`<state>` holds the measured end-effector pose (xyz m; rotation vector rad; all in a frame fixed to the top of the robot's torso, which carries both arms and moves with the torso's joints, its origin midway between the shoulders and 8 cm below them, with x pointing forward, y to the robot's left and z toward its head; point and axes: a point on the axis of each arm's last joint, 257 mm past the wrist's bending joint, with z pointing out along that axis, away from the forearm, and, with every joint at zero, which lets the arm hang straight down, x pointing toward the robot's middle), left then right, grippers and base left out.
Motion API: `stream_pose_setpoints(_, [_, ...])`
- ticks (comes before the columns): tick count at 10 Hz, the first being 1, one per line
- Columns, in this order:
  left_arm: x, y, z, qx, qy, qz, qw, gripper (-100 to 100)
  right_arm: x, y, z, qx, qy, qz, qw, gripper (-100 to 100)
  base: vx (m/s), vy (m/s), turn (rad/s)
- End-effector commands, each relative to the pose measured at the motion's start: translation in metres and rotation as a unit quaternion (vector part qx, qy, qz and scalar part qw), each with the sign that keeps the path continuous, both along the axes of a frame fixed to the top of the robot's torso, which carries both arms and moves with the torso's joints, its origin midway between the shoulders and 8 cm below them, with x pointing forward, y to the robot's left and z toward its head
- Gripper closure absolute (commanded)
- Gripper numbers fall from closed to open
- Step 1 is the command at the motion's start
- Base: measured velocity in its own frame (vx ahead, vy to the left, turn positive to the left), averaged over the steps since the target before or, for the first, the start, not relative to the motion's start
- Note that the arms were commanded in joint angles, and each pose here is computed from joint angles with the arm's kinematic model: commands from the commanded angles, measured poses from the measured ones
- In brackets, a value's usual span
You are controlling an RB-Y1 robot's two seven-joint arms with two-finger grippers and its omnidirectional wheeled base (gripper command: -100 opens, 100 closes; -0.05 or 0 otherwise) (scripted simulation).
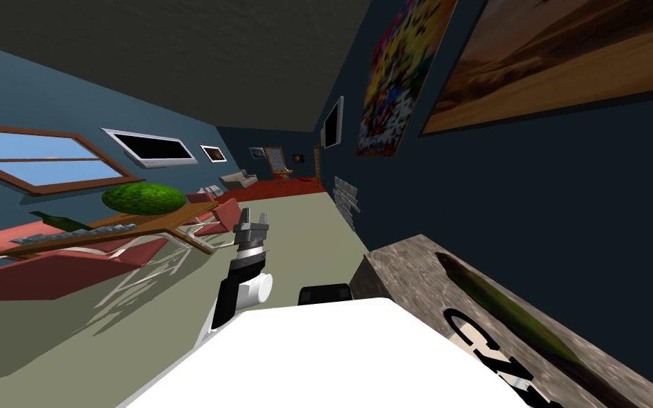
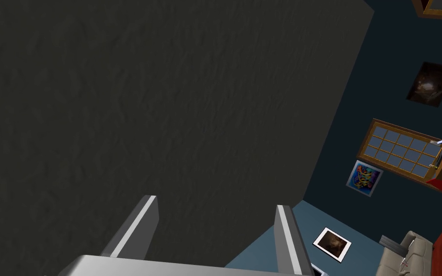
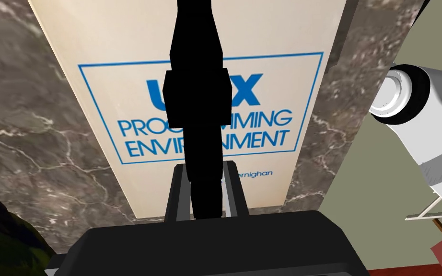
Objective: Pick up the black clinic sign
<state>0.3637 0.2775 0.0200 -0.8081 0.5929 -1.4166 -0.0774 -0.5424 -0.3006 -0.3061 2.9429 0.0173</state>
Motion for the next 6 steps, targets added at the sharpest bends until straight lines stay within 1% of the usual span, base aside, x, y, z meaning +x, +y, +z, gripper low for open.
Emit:
stream_pose_setpoints(1, [0.0, 0.0, 0.0, 0.0, 0.0, 0.0, 1.0, 0, 0.0, 0.0, 0.0, 0.0, 0.0, 0.0, 1.0, 100, 0.0, 0.0, 0.0])
stream_pose_setpoints(2, [0.0, 0.0, 0.0, 0.0, 0.0, 0.0, 1.0, 0, 0.0, 0.0, 0.0, 0.0, 0.0, 0.0, 1.0, 100, 0.0, 0.0, 0.0])
stream_pose_setpoints(3, [0.0, 0.0, 0.0, 0.0, 0.0, 0.0, 1.0, 0, 0.0, 0.0, 0.0, 0.0, 0.0, 0.0, 1.0, 0, 0.0, 0.0, 0.0])
stream_pose_setpoints(4, [0.0, 0.0, 0.0, 0.0, 0.0, 0.0, 1.0, 0, 0.003, 0.0, 0.008, 0.0, -0.001, 0.003, 1.0, 100, -0.011, -0.001, -0.052])
stream_pose_setpoints(6, [0.0, 0.0, 0.0, 0.0, 0.0, 0.0, 1.0, 0, 0.006, 0.001, 0.016, -0.001, -0.001, 0.006, 1.0, 100, -0.018, -0.004, -0.043])
